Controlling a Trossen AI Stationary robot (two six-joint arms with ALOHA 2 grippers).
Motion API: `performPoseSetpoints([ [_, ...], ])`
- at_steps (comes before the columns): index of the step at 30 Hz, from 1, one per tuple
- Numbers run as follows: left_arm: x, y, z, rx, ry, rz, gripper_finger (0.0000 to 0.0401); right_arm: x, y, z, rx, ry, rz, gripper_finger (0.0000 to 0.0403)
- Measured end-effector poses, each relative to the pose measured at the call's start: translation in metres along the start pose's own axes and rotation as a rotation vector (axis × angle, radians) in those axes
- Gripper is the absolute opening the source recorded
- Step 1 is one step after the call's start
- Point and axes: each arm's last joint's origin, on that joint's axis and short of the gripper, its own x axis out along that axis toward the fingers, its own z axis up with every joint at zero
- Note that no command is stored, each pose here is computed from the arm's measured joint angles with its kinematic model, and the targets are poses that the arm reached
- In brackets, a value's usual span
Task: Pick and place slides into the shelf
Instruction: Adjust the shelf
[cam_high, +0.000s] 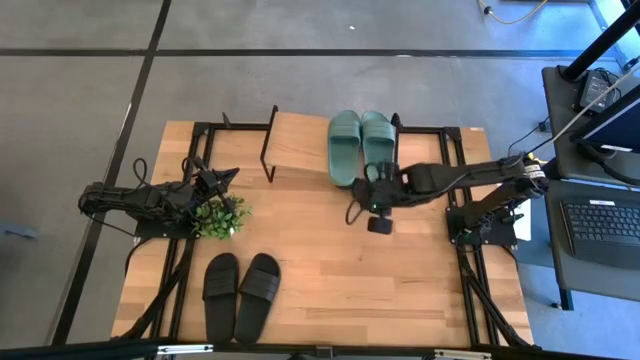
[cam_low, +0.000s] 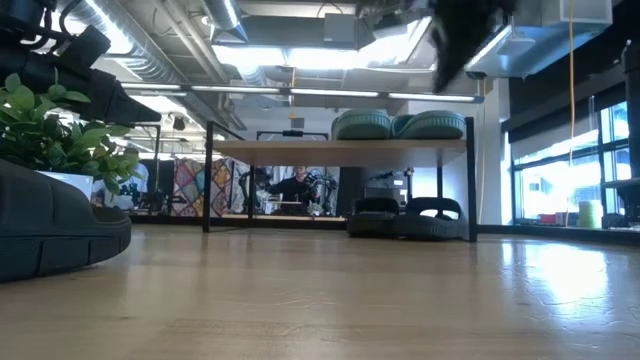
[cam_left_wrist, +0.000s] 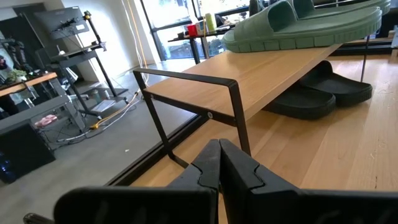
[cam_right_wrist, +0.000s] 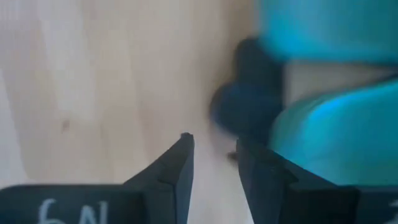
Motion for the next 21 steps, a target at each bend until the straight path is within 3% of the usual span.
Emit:
performPoseSetpoints([
  [4, 0.000, 0.000, 0.000, 0.000, 0.000, 0.000, 0.0000, 0.024, 0.006, -0.023, 0.003, 0.167, 0.040, 0.0122],
  [11, 0.000, 0.000, 0.000, 0.000, 0.000, 0.000, 0.0000, 0.064, 0.007, -0.053, -0.012, 0.299, 0.005, 0.0122],
  [21, 0.000, 0.000, 0.000, 0.000, 0.000, 0.000, 0.0000, 0.092, -0.009, -0.063, 0.007, 0.269, -0.142, 0.0122],
])
